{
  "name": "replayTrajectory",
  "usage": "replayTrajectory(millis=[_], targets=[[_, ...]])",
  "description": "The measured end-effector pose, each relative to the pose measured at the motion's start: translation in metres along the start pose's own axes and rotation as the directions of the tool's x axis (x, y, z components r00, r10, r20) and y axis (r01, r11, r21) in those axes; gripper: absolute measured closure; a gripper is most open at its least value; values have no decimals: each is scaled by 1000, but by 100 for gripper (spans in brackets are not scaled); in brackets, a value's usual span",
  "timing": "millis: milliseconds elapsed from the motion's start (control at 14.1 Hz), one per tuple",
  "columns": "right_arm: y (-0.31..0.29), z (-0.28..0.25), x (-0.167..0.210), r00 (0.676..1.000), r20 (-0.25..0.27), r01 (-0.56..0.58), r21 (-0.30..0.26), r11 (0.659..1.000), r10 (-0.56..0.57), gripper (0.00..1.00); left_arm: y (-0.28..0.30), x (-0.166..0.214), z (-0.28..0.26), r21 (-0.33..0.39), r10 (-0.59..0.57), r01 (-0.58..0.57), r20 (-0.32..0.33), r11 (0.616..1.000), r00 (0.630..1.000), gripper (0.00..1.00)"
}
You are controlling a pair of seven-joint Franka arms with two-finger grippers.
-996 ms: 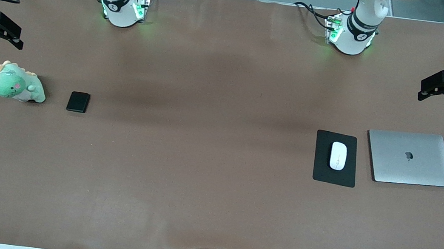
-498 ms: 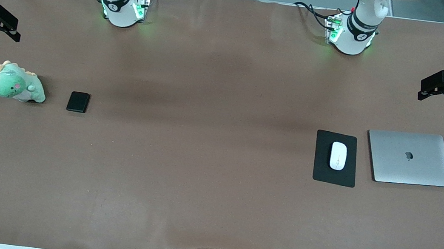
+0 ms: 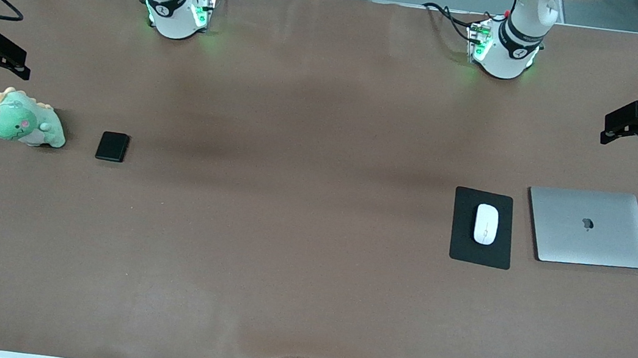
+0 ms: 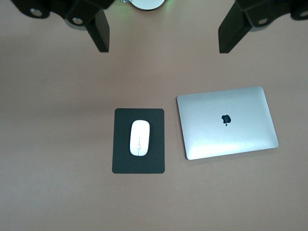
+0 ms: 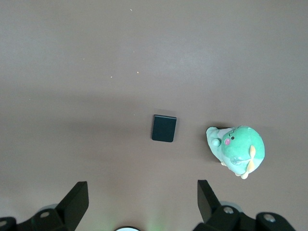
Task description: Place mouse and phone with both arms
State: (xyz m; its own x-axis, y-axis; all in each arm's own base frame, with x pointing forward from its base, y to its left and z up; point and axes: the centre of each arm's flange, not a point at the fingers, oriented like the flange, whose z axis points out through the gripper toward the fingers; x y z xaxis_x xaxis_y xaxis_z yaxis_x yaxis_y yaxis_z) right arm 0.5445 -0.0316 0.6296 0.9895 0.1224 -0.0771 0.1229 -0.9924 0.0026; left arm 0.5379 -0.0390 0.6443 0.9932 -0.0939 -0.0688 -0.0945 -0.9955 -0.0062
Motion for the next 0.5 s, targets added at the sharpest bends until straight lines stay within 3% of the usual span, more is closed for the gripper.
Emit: replayTrajectory(millis=[498], targets=[[-15, -7, -2, 1000, 8, 25, 21, 999, -25, 0, 0, 0, 0, 0, -9, 9, 2, 1000, 1000, 0]])
